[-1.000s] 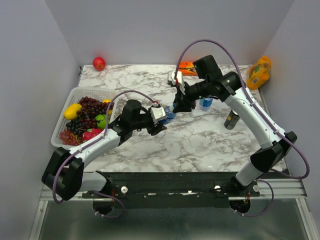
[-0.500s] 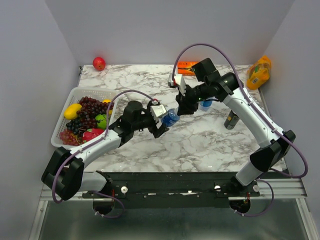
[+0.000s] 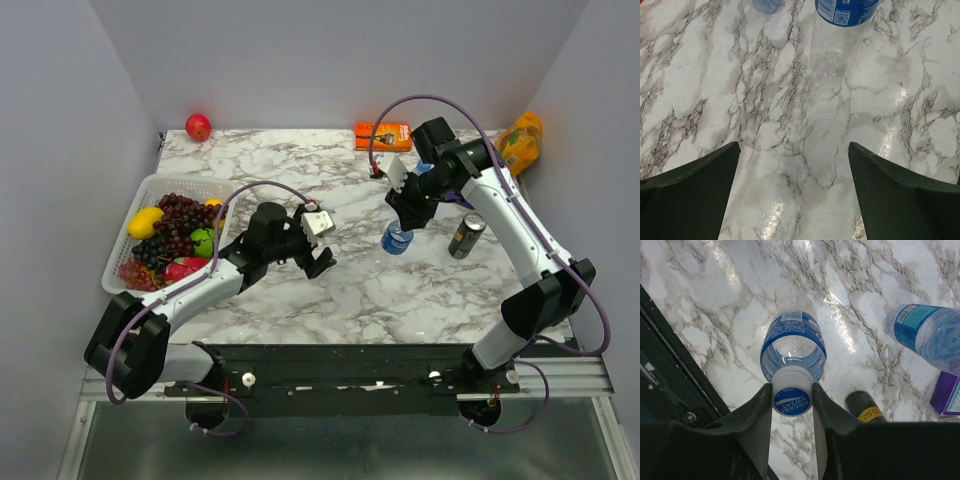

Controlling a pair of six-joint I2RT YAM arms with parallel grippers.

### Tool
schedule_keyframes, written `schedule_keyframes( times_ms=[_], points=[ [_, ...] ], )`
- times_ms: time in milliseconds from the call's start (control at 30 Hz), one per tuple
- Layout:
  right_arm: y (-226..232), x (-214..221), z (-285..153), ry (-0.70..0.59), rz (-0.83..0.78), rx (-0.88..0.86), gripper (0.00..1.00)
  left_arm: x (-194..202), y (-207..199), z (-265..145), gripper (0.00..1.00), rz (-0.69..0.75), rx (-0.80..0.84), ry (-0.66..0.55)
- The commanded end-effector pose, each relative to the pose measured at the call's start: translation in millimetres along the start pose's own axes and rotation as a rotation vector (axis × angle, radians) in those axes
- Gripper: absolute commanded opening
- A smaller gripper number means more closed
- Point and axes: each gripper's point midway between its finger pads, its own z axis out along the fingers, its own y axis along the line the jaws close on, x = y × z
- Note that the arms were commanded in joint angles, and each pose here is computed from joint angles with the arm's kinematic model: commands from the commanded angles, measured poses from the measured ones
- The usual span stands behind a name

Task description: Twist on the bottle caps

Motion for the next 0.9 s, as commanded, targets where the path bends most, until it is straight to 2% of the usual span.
schedule_keyframes(
  times_ms=[0,167,267,400,567,700,867],
  points=[
    [-13,8,-1,0.071,-0.01,0.042,0.12,-2,6,5,0.99,0.002,-0.02,0.004],
    [-21,4,9,0.087,-0.01,0.039,0.14,-4,10,6,0.99,0.001,-0.032,0.008],
    [-23,4,12,0.094,-0.003,0.033,0.19,-2,10,7,0.99,-0.003,-0.032,0.012],
    [-22,6,18,0.102,0.003,0.019,0.31,2,11,7,0.99,-0.009,-0.038,0.025],
    [-22,6,20,0.103,0.008,0.016,0.38,3,11,8,0.99,-0.009,-0.037,0.026],
    [-24,2,17,0.088,0.009,0.027,0.5,2,12,8,0.99,-0.007,-0.038,0.025],
    [-22,-5,10,0.053,0.001,0.03,0.6,2,12,10,0.99,-0.009,-0.036,0.024]
  ],
)
